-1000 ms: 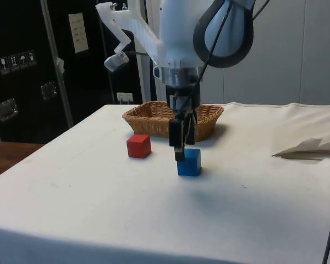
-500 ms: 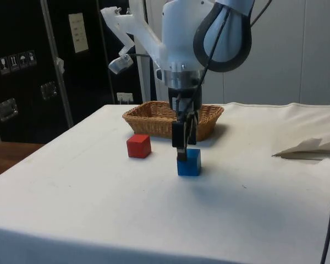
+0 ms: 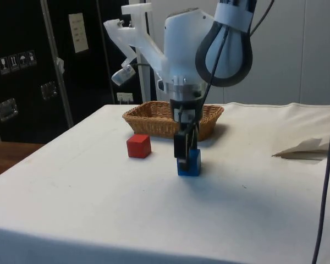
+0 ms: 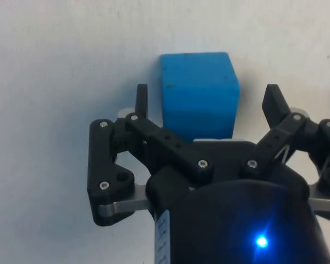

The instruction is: Place all non-red objects into the basket.

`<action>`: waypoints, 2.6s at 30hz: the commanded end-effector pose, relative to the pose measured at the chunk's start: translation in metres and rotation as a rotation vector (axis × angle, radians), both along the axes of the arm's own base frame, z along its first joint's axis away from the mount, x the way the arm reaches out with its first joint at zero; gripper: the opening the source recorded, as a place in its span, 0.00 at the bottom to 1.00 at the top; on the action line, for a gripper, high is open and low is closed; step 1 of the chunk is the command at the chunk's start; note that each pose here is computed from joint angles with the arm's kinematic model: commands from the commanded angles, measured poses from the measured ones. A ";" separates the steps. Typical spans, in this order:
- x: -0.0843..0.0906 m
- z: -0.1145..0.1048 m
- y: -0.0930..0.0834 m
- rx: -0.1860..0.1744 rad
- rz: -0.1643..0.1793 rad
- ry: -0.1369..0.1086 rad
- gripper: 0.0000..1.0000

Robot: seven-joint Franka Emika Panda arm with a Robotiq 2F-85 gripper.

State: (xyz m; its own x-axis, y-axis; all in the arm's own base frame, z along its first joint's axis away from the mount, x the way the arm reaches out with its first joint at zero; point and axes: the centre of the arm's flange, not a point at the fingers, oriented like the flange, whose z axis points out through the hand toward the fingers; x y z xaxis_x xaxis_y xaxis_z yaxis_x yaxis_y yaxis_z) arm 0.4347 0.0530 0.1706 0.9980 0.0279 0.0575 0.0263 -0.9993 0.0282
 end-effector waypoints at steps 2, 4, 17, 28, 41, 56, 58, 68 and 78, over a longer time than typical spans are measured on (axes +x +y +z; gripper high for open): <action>0.000 -0.001 0.002 0.005 -0.002 -0.008 1.00; 0.000 -0.001 0.002 0.005 0.000 -0.012 0.94; 0.000 -0.002 0.001 0.004 0.000 -0.014 0.03; 0.003 0.019 -0.002 0.011 -0.024 -0.026 0.03; 0.010 0.063 -0.006 0.037 -0.055 -0.037 0.03; 0.023 0.110 -0.016 0.071 -0.087 -0.053 0.03; 0.024 0.115 -0.019 0.074 -0.092 -0.055 0.03; 0.038 0.137 -0.036 0.082 -0.115 -0.066 0.03; 0.055 0.157 -0.058 0.078 -0.125 -0.063 0.03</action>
